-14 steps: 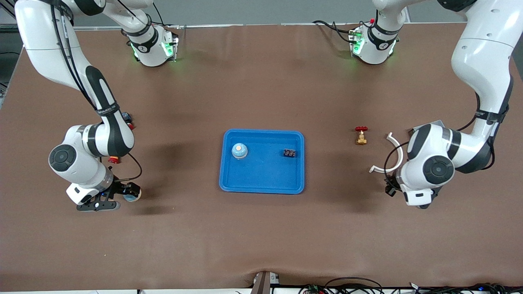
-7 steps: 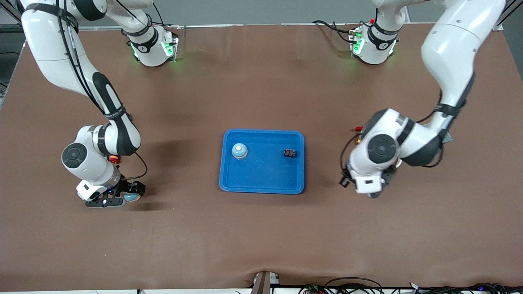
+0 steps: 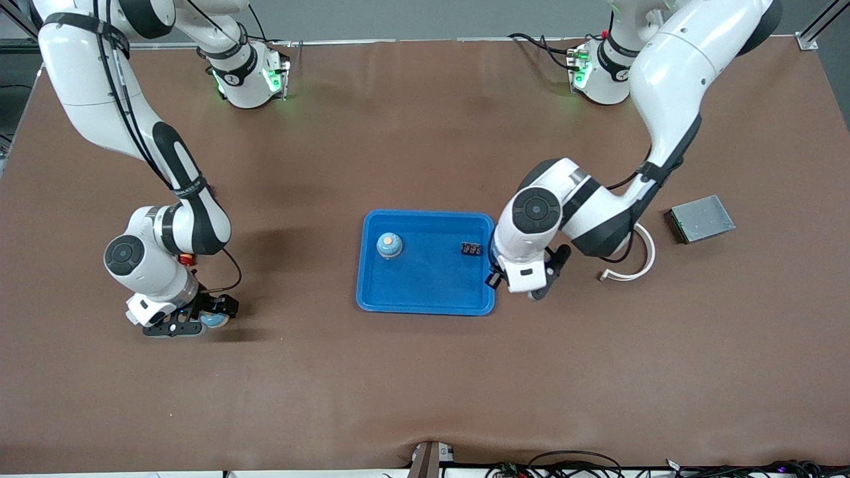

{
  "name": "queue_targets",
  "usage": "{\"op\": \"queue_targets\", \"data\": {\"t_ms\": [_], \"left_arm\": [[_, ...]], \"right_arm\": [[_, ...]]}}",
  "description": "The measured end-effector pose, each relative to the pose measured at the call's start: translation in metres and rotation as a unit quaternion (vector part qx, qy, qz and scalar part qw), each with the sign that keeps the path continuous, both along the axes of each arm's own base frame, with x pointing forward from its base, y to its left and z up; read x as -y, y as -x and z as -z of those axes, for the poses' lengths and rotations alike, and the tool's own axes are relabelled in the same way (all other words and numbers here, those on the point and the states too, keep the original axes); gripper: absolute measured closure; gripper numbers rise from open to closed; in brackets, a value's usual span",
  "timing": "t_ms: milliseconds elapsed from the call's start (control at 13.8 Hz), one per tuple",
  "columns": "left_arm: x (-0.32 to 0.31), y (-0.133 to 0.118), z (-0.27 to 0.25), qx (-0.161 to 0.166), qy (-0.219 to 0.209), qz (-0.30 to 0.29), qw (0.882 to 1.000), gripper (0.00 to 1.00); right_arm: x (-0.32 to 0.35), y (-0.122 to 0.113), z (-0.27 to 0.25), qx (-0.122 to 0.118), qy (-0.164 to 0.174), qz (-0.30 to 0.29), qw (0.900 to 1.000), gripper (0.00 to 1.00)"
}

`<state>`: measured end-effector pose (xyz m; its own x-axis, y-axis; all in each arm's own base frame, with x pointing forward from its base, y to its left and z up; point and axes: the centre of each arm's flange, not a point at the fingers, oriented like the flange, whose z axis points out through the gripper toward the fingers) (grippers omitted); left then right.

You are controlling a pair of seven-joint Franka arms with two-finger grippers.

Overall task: Place electrolytic capacitor and blue bell in tray
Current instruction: 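Place the capacitor in the tray with the left gripper while the right lifts the bell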

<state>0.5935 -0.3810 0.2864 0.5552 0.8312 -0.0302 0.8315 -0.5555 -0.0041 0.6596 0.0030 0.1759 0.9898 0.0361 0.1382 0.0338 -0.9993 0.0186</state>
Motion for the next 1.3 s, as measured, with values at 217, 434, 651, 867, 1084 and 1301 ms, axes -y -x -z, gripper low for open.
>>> {"op": "queue_targets", "data": {"t_ms": [217,434,651,867,1084,1301], "left_arm": [[0.010,0.002,0.015,0.001,0.018,-0.013,1.000,0.70],[0.018,-0.003,0.031,0.016,0.055,-0.032,0.998,0.70],[0.034,0.008,0.065,0.017,0.048,-0.034,0.998,0.70],[0.050,0.022,0.086,0.021,0.026,-0.020,0.999,0.70],[0.050,0.022,0.091,0.025,0.016,-0.017,0.999,0.63],[0.049,0.013,0.082,0.044,0.014,-0.015,0.999,0.35]], "right_arm": [[0.000,0.000,0.000,0.000,0.000,0.000,1.000,0.19],[-0.001,-0.001,-0.001,0.002,0.000,-0.001,1.000,0.33],[-0.002,-0.001,-0.001,0.002,-0.001,-0.002,1.000,0.33],[-0.016,-0.001,-0.002,-0.009,-0.008,-0.007,1.000,0.33],[-0.058,-0.005,-0.016,-0.034,-0.036,0.023,0.999,0.33],[-0.117,-0.003,-0.037,-0.041,-0.053,0.059,0.996,0.33]]}}
